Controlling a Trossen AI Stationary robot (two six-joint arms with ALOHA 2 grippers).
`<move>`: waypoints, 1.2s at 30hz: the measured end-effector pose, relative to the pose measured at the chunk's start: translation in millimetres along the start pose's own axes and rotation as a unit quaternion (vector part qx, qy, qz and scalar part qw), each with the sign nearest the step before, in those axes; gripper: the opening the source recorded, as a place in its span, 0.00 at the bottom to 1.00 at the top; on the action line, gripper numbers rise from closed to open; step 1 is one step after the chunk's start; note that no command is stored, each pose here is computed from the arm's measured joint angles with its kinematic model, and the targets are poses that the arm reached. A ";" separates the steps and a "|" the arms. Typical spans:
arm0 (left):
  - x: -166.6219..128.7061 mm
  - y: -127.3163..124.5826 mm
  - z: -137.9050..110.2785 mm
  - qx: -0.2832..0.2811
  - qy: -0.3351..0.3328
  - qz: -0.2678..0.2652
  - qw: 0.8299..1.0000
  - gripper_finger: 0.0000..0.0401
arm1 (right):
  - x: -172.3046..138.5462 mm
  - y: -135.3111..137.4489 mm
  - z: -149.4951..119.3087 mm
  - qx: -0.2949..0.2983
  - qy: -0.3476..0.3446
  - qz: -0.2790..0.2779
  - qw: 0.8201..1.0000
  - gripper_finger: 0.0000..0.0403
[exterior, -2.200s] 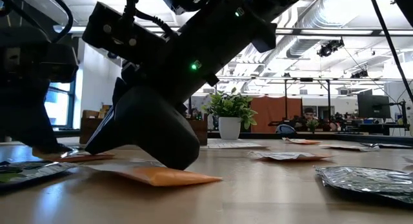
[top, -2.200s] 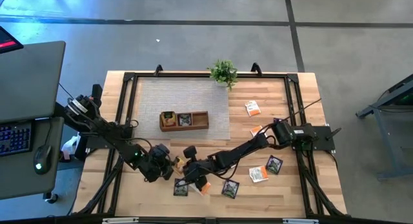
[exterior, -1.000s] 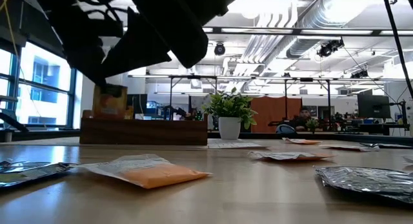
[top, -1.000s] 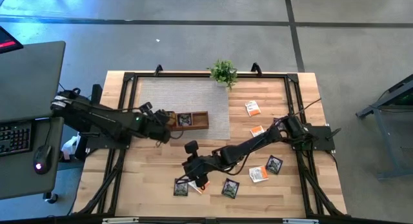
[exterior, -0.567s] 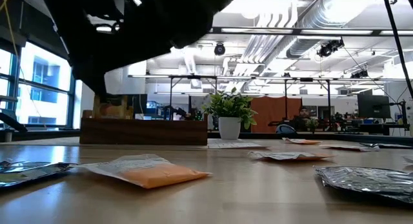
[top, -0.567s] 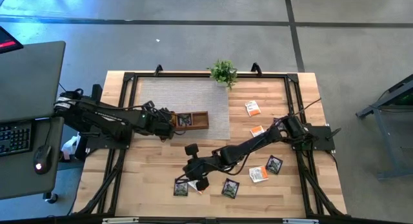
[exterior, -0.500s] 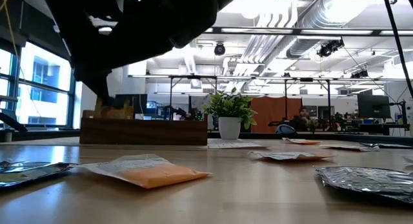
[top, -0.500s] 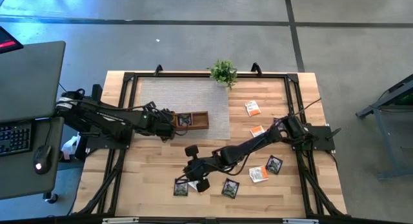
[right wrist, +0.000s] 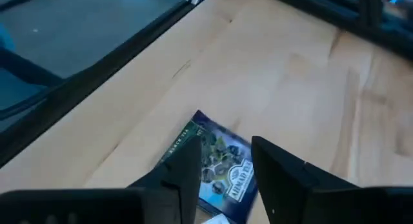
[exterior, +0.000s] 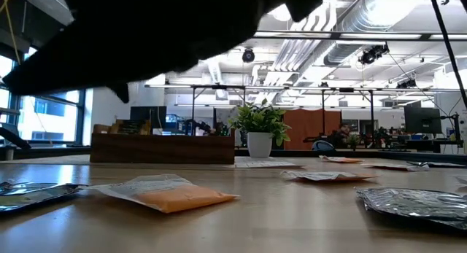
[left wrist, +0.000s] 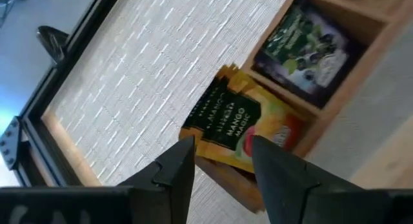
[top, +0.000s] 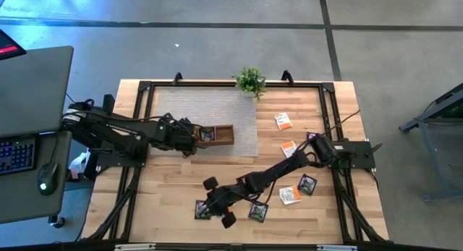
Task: Pick & Place Tea
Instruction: Put the purple tea bag into the middle section of the wooden organizer
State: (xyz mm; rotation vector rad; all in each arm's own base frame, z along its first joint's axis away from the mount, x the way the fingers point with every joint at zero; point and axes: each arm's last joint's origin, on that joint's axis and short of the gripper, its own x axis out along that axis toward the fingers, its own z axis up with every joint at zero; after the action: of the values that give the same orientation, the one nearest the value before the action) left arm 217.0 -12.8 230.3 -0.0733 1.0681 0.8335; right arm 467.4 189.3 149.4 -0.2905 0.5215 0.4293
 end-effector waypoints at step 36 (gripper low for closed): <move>-69.5 -32.1 -19.6 -0.062 0.045 -0.150 0.986 0.37 | 15.1 -61.7 -52.6 0.139 0.084 -0.332 0.929 0.29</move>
State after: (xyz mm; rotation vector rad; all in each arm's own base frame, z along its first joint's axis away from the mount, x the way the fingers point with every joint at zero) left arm 207.8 -83.2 265.0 -0.3711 1.0572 0.6278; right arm 486.0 120.7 107.4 -0.2131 0.6071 -0.3314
